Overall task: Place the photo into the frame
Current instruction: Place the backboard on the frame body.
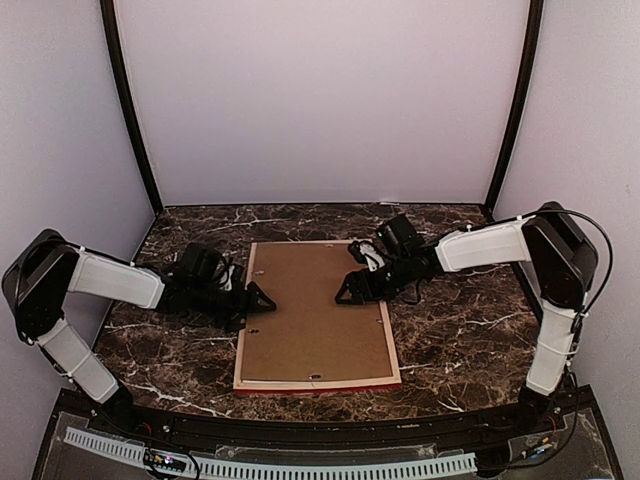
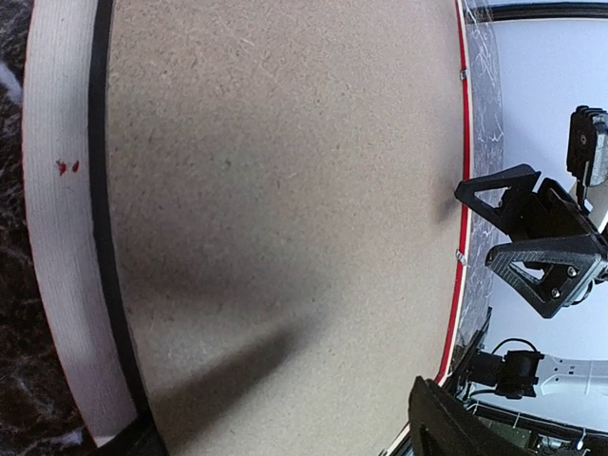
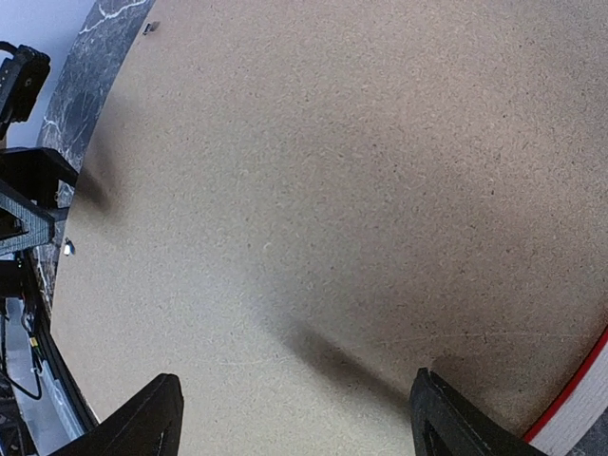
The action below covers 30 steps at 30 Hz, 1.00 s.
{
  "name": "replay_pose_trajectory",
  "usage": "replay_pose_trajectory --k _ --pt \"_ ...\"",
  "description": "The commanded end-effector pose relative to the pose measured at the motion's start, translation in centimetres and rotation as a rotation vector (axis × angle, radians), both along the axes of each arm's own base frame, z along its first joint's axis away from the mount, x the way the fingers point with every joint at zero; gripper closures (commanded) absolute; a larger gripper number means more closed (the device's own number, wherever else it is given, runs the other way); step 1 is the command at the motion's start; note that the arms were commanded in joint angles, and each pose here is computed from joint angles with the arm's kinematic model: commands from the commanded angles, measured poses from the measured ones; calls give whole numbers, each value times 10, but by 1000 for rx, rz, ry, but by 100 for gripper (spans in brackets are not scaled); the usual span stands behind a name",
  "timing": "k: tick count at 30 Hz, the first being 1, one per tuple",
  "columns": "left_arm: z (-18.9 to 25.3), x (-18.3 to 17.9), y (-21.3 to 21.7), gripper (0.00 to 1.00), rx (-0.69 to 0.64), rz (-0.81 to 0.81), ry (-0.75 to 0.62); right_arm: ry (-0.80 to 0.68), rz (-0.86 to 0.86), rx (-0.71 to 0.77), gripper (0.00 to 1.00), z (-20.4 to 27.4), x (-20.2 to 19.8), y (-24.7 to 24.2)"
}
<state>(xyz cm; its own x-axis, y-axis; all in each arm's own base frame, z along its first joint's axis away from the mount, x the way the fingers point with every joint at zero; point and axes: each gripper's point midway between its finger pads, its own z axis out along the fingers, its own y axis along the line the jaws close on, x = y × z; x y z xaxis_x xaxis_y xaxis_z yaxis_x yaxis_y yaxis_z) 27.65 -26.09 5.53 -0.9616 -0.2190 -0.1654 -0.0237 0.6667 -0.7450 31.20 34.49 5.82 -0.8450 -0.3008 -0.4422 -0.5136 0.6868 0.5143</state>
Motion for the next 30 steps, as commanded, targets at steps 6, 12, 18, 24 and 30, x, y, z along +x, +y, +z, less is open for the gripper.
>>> replay_pose_trajectory --k 6,12,18,24,30 --pt "12 6 -16 19 42 -81 -52 11 -27 -53 16 9 -6 -17" --pt "6 4 -21 19 93 -116 -44 -22 -62 -56 16 24 1 -26" --pt "3 1 -22 18 144 -136 -41 -21 -56 -35 15 29 1 -26" --pt "1 1 -23 18 170 -145 -41 -4 -7 18 16 32 -5 -7" --pt "-2 0 -25 17 182 -156 -34 23 33 37 16 22 -10 11"
